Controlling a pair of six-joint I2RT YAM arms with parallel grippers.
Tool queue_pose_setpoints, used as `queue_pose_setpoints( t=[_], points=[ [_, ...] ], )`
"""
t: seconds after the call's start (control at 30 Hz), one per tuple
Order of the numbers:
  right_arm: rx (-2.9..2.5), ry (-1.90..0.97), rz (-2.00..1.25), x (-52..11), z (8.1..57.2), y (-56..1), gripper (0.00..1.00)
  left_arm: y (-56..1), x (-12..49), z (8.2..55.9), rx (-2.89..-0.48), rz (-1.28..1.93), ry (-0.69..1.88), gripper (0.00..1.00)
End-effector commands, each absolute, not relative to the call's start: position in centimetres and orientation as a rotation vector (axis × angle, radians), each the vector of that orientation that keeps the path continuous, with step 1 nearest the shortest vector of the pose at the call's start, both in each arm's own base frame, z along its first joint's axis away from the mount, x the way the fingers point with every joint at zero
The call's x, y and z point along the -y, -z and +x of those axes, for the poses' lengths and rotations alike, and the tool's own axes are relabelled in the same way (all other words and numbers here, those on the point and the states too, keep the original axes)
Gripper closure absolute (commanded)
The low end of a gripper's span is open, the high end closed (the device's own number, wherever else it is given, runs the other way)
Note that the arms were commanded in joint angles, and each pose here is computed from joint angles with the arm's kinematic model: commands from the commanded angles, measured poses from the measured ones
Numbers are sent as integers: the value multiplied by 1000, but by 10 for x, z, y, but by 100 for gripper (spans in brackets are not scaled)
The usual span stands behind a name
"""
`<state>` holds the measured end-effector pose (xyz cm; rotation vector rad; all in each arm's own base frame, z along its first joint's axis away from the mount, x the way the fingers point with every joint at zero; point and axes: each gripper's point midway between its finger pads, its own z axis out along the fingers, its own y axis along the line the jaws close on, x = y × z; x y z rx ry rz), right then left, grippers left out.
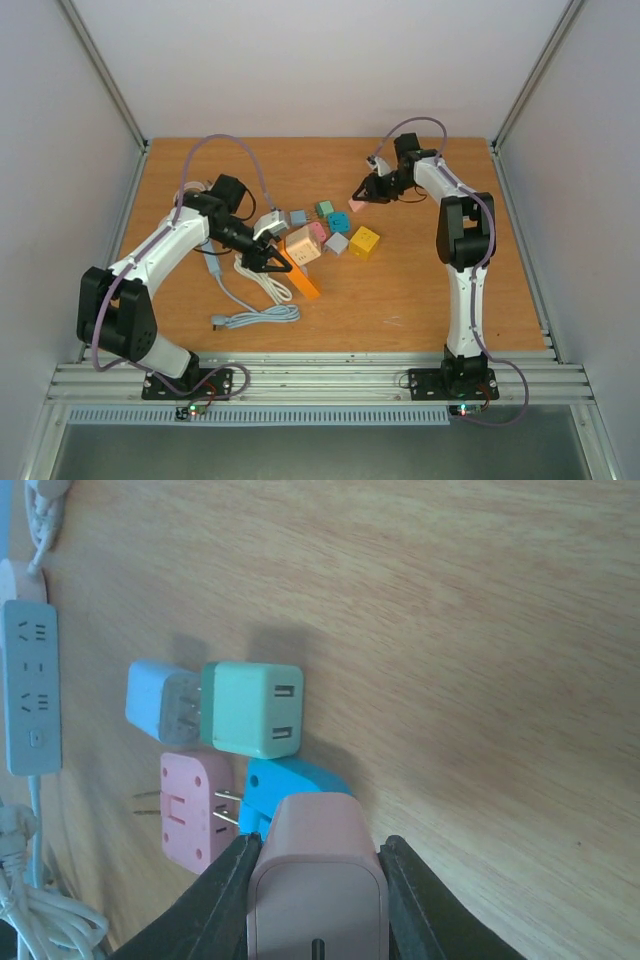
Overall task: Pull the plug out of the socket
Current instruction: Place the plug at the center of the board.
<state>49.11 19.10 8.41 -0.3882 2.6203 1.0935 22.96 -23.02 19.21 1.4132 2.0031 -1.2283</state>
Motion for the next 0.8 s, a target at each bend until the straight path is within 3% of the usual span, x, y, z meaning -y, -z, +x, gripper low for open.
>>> queue_pose_setpoints(
  t=[0.0, 0.23, 0.43, 0.77],
  points=[
    [-2673, -1094, -321, -184, 491, -74, 87, -211, 236, 230, -1888, 1407, 1255, 100],
    [-2743, -977, -256, -167, 494, -56, 63, -209, 236, 229, -1895, 1402, 1262, 100],
    [-2734, -850, -267, -154, 496, -68, 33, -208, 237, 229, -1895, 1398, 1277, 100],
    [-2485, -823, -371, -156, 481, -158, 12, -208, 242, 221, -1879, 1426, 1313, 100]
  ],
)
